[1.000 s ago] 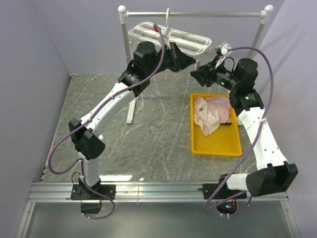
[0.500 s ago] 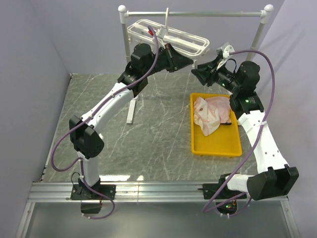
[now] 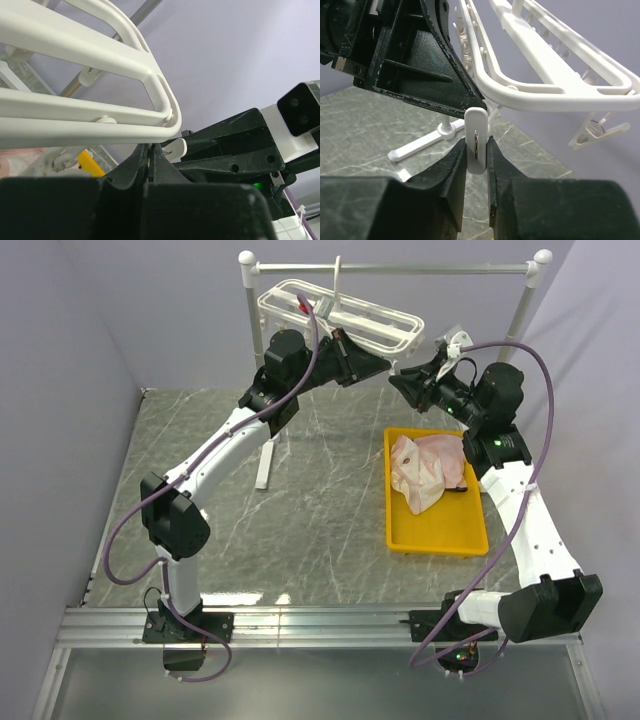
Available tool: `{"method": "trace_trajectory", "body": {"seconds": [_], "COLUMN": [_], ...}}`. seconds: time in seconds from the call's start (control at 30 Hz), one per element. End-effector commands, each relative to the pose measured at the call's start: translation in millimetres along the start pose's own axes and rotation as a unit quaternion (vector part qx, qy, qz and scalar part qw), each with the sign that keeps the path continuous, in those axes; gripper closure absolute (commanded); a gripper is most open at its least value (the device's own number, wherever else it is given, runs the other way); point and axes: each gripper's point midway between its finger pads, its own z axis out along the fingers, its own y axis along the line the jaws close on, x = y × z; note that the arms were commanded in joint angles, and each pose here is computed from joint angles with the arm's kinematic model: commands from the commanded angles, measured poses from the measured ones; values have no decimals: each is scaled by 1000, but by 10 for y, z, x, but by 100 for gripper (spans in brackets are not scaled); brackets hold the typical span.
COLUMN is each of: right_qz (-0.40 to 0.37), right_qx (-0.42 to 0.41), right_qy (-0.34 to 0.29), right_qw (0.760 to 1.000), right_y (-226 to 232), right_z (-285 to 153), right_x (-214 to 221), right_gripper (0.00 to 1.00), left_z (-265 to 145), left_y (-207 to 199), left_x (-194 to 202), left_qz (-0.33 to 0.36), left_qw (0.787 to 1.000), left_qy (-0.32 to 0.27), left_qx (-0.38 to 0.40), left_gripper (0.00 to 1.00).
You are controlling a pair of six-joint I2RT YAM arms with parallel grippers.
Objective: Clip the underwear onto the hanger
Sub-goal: Open the clamp at the hanger.
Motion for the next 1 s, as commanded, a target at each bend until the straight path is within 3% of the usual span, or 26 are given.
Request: {"method": "trace_trajectory", "body": {"seconds": [0.0, 0.07, 0.13, 0.17, 0.23, 0.57, 0.97], "right_qz": [-24, -20, -17, -14, -10, -1, -14], "right_qx": [-4, -6, -10, -11, -15, -10, -11], "right_qy": [-22, -22, -22, -24, -23, -31, -44], "right_qw": [999, 1000, 1000, 1000, 1000, 999, 999], "right_y": [5, 10, 16, 23, 38, 35, 43], "right_z": [46, 59, 61, 62, 56, 65, 58], "right_x": [-156, -174, -186, -208, -217, -153, -193], "right_gripper": [82, 98, 100, 100, 100, 100, 100], "left_z": [-121, -128, -136, -154, -195, -409, -276], "left_y": [-363, -392, -386, -412, -395, -556, -255], "left_x": [-149, -141, -151, -167, -224, -271, -245], "left_qz": [6, 9, 14, 21, 32, 87, 139], "left_qw": [999, 999, 999, 999, 998, 991, 988], "left_qy": [-16, -14, -16, -17, -23, -41, -49], "left_qx": [39, 44, 42, 45, 39, 92, 41], "left_gripper": [100, 95, 80, 63, 50, 43, 34]}}
